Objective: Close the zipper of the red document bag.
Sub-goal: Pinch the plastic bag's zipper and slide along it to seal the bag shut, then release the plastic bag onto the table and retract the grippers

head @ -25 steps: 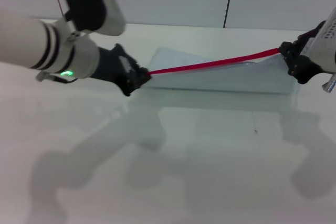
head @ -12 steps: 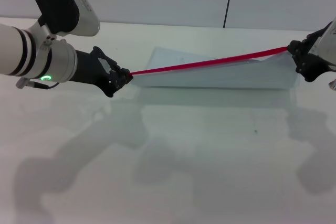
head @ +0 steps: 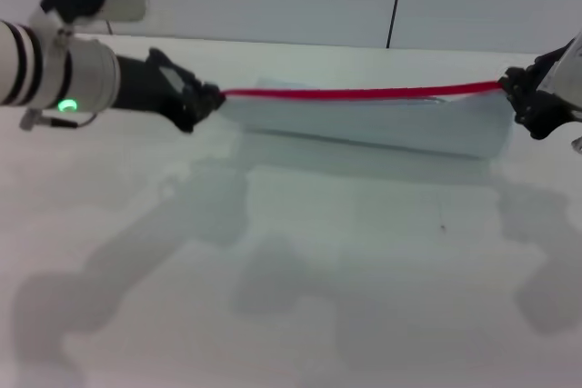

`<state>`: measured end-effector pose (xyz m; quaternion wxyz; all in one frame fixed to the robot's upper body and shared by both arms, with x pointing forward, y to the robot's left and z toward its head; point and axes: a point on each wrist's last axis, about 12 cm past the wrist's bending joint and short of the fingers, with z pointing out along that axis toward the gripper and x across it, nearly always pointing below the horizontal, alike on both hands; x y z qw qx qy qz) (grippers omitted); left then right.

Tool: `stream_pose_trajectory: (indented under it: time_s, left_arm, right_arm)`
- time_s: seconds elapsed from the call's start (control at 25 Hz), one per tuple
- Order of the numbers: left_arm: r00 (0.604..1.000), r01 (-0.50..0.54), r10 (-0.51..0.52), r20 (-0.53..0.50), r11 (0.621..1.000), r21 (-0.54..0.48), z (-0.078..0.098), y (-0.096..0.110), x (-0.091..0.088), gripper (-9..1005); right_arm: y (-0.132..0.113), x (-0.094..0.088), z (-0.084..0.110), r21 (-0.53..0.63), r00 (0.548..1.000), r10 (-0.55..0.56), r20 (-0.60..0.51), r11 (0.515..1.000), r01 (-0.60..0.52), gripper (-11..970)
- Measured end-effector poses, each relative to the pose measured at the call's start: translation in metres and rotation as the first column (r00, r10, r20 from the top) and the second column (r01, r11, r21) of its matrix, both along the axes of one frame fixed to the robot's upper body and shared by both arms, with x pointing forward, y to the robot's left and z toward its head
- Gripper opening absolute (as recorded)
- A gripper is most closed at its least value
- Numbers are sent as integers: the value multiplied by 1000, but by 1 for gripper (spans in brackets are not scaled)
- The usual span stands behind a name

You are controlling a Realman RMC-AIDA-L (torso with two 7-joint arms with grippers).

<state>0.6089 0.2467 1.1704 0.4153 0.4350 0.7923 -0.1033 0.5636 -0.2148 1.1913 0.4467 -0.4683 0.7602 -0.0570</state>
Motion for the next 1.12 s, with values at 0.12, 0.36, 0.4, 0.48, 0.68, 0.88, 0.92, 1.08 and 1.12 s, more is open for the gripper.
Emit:
stream_pose_trajectory:
  time_s: [0.12, 0.36, 0.4, 0.48, 0.68, 0.88, 0.92, 1.08, 1.12]
  left_arm:
    - [999, -17, 20, 44, 998, -59, 14, 3, 3, 113]
    - [985, 27, 22, 172, 961, -275, 43, 9, 1, 183]
    - [979, 35, 32, 200, 946, -321, 46, 14, -2, 217]
    - [966, 53, 54, 255, 917, -395, 50, 23, -7, 284]
    - [930, 90, 111, 351, 856, -508, 43, 38, -18, 508]
    - [905, 55, 226, 361, 779, -625, 21, 58, -32, 641]
    - [893, 51, 255, 370, 760, -648, 16, 62, -36, 662]
    - [855, 56, 324, 405, 720, -692, 5, 68, -45, 650]
    - [843, 56, 340, 416, 715, -697, 3, 69, -48, 643]
  right_arm:
    - [-5, 3, 6, 54, 998, -58, 40, 997, 56, 59]
    - [-15, 4, 16, 215, 978, -142, 153, 971, 108, 242]
    - [-16, 4, 18, 254, 972, -159, 173, 961, 111, 271]
    - [-18, 5, 17, 310, 964, -185, 190, 943, 120, 330]
    - [-22, 10, 3, 491, 946, -277, 172, 856, 161, 477]
    - [-18, 8, -13, 630, 906, -383, 182, 753, 192, 507]
    - [-17, 7, -15, 648, 898, -401, 179, 735, 199, 513]
    - [-28, 5, -31, 730, 859, -500, 105, 626, 275, 507]
    - [-31, 5, -34, 746, 851, -519, 81, 598, 294, 505]
